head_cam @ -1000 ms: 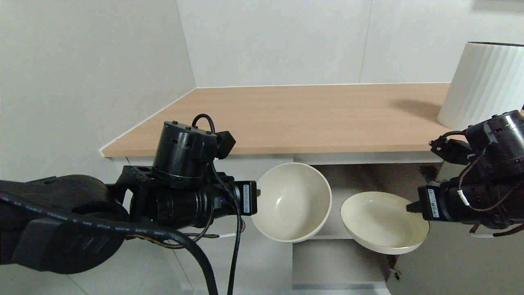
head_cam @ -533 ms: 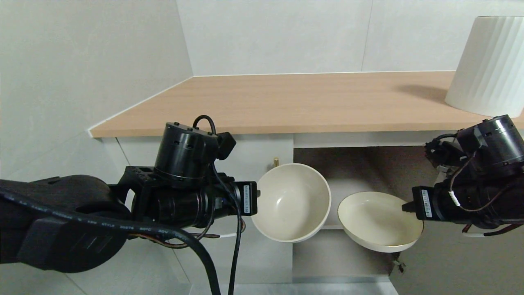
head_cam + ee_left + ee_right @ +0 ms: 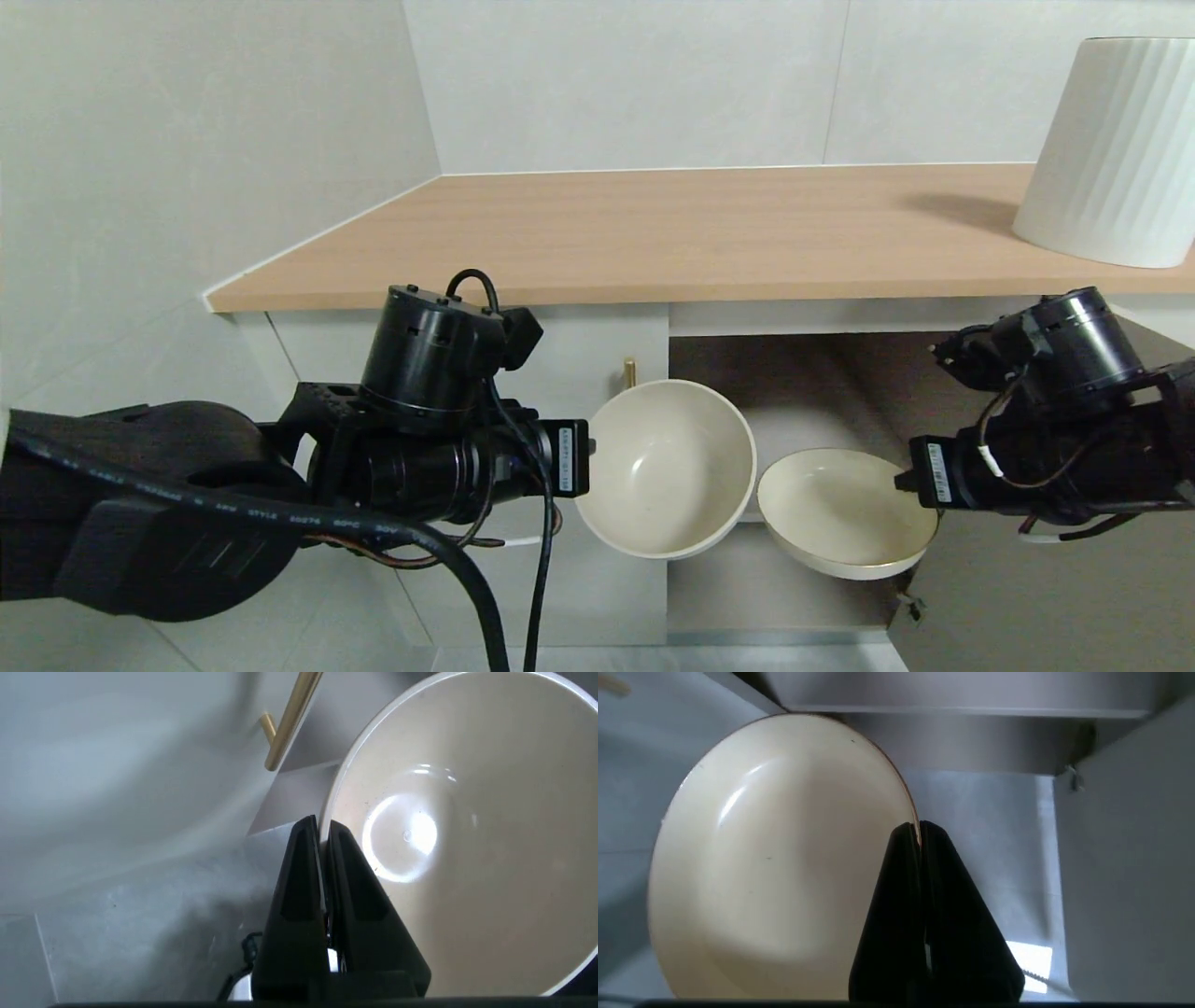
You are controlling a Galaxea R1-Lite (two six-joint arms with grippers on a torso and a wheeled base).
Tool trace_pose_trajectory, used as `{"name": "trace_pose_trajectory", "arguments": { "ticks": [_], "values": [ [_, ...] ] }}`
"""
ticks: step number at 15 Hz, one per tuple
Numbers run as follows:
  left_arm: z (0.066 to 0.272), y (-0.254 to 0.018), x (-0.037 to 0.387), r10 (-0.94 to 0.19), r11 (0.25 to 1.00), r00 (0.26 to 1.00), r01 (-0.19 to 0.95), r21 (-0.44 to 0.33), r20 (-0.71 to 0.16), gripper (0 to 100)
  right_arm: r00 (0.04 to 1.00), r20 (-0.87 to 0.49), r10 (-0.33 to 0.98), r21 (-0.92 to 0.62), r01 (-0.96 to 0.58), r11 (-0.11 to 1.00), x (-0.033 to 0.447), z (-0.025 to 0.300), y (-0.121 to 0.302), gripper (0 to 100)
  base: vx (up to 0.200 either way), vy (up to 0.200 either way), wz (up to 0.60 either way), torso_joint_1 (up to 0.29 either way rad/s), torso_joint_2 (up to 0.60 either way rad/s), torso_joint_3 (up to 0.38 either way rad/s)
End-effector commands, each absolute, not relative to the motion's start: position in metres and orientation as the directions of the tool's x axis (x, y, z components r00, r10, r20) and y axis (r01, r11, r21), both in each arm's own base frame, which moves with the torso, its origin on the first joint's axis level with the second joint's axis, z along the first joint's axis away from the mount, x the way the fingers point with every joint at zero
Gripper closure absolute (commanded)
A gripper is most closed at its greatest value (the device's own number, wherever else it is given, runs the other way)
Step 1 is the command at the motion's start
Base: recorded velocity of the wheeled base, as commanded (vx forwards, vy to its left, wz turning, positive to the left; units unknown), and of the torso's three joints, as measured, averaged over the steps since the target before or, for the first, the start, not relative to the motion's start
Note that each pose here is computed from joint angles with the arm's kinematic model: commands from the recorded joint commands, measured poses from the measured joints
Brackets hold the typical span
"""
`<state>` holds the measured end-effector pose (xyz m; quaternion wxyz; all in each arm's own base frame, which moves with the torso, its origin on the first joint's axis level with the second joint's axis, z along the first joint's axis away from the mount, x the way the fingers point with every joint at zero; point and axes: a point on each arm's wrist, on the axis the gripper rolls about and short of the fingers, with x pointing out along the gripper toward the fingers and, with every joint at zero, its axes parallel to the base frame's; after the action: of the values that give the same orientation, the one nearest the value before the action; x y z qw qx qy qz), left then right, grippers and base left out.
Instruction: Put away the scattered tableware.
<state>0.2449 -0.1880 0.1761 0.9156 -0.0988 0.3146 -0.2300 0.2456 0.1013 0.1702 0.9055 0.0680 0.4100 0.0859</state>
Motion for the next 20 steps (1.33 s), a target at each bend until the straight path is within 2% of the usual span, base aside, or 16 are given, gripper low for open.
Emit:
{"name": "trace_pose_trajectory", "arguments": {
  "ticks": [1,4,5,6,7,9,12,20],
  "values": [
    [0.176,-0.189,0.245,-0.483,0.875,0.695,0.359,-0.326,-0.532,100,0.57,-0.802,0.178,0.16,-0.082,0.984,0.281,0.097,0.116,100,0.0,0.0,0.0,0.0,0.0,0.0],
    [0.176,-0.188,0.245,-0.484,0.874,0.696,0.359,-0.326,-0.531,100,0.618,-0.767,0.174,0.163,-0.075,0.984,0.307,0.041,0.126,100,0.0,0.0,0.0,0.0,0.0,0.0],
    [0.176,-0.188,0.245,-0.484,0.874,0.696,0.359,-0.326,-0.531,100,0.626,-0.764,0.158,0.155,-0.06,0.986,0.311,0.034,0.125,100,0.0,0.0,0.0,0.0,0.0,0.0],
    [0.175,-0.188,0.245,-0.482,0.875,0.694,0.358,-0.325,-0.535,100,0.651,-0.753,0.098,0.125,-0.004,0.992,0.325,0.012,0.118,100,0.0,0.0,0.0,0.0,0.0,0.0],
    [0.175,-0.188,0.245,-0.482,0.875,0.694,0.358,-0.325,-0.535,100,0.651,-0.753,0.098,0.125,-0.004,0.992,0.325,0.012,0.118,100,0.0,0.0,0.0,0.0,0.0,0.0],
    [0.172,-0.189,0.245,-0.481,0.876,0.686,0.361,-0.319,-0.546,100,0.694,-0.716,0.08,0.139,0.03,0.99,0.34,-0.009,0.111,100,0.0,0.0,0.0,0.0,0.0,0.0],
    [0.163,-0.192,0.243,-0.459,0.887,0.648,0.377,-0.268,-0.607,100,0.737,-0.675,0.024,0.133,0.089,0.987,0.355,-0.02,0.109,100,0.0,0.0,0.0,0.0,0.0,0.0],
    [0.16,-0.192,0.244,-0.456,0.888,0.645,0.375,-0.266,-0.613,100,0.796,-0.602,-0.064,0.178,0.213,0.961,0.401,-0.025,0.096,100,0.0,0.0,0.0,0.0,0.0,0.0]
  ]
}}
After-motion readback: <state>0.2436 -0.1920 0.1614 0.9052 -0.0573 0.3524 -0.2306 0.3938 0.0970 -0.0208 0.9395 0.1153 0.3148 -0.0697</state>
